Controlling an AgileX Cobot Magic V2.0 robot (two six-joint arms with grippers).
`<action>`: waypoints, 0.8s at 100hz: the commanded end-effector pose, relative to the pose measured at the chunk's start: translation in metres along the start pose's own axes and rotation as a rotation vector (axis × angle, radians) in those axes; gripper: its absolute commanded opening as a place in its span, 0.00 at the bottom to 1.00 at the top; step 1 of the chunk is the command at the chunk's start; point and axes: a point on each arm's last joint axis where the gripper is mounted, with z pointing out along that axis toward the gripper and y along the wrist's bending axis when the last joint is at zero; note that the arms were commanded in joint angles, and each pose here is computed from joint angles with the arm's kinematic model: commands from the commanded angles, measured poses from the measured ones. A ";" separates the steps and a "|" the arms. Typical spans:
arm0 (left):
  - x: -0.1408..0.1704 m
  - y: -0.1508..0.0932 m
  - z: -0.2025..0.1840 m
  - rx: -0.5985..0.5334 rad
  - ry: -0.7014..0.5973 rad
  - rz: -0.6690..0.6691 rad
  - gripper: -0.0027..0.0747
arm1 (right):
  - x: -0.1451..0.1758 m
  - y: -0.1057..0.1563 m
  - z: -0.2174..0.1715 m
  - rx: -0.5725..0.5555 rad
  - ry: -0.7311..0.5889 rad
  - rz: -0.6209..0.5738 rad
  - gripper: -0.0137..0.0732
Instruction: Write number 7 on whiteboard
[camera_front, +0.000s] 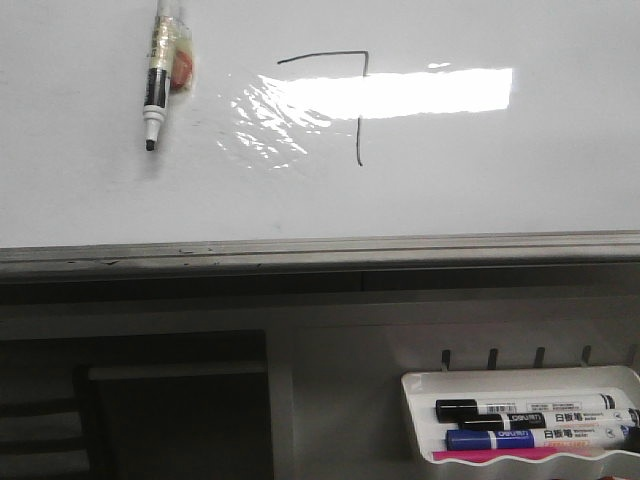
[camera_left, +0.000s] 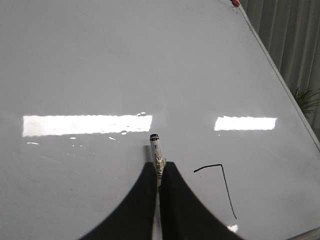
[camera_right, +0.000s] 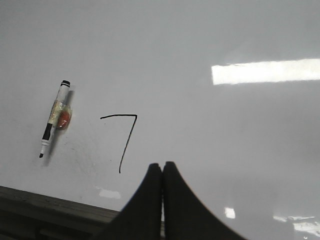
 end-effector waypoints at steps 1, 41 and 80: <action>-0.013 0.001 0.001 -0.023 -0.070 0.123 0.01 | -0.009 -0.002 0.000 0.026 -0.034 0.013 0.08; 0.019 0.015 -0.005 -0.284 -0.007 0.174 0.01 | -0.009 -0.002 0.000 0.028 -0.035 0.013 0.08; 0.056 0.022 -0.022 -0.394 0.077 0.213 0.01 | -0.009 -0.002 0.000 0.028 -0.035 0.013 0.08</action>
